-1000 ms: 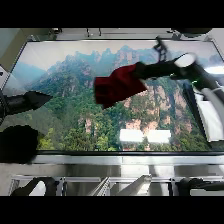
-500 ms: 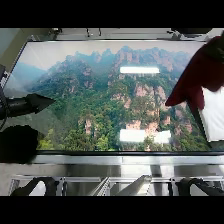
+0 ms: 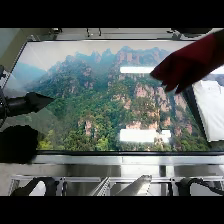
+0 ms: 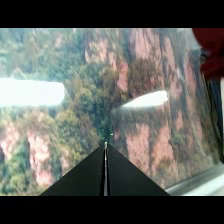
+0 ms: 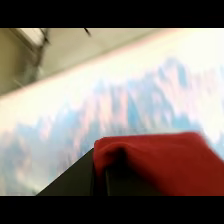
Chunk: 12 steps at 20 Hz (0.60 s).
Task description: Fold the shirts.
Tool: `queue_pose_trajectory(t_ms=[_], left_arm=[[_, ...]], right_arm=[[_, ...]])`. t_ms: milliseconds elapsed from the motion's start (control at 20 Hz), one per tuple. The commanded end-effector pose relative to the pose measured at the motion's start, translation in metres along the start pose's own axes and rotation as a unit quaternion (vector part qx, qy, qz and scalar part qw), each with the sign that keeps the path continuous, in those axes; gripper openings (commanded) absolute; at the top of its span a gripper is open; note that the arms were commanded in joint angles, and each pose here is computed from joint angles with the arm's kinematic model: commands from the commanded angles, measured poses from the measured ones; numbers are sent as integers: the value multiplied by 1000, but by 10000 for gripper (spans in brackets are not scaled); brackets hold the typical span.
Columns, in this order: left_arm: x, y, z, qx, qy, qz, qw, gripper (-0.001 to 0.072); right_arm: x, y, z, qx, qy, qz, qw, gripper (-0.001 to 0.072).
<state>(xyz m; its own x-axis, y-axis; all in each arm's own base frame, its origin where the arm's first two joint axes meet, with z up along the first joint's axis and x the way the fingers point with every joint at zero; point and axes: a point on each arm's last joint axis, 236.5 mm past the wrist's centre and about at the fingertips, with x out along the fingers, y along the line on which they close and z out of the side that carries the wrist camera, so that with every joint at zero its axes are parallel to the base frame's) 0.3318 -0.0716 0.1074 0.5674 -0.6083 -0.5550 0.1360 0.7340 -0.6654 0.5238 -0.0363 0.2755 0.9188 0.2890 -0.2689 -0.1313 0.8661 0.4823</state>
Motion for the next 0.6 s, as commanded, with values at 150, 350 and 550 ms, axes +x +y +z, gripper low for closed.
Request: queue_pose_trajectory(t_ms=[150,350,550], left_arm=[[-1,13,26,-4,-54,25,998,1],[20,18,10,-26,-7,10,1000,1],[57,7,-27,-33,82,-22,996,1]], right_arm=[[1,-30,97,18,-127,4,992,14],[-41,-152,43,179,-24,-182,967,14],[-141,-234,-88,292,156,-391,859,13]])
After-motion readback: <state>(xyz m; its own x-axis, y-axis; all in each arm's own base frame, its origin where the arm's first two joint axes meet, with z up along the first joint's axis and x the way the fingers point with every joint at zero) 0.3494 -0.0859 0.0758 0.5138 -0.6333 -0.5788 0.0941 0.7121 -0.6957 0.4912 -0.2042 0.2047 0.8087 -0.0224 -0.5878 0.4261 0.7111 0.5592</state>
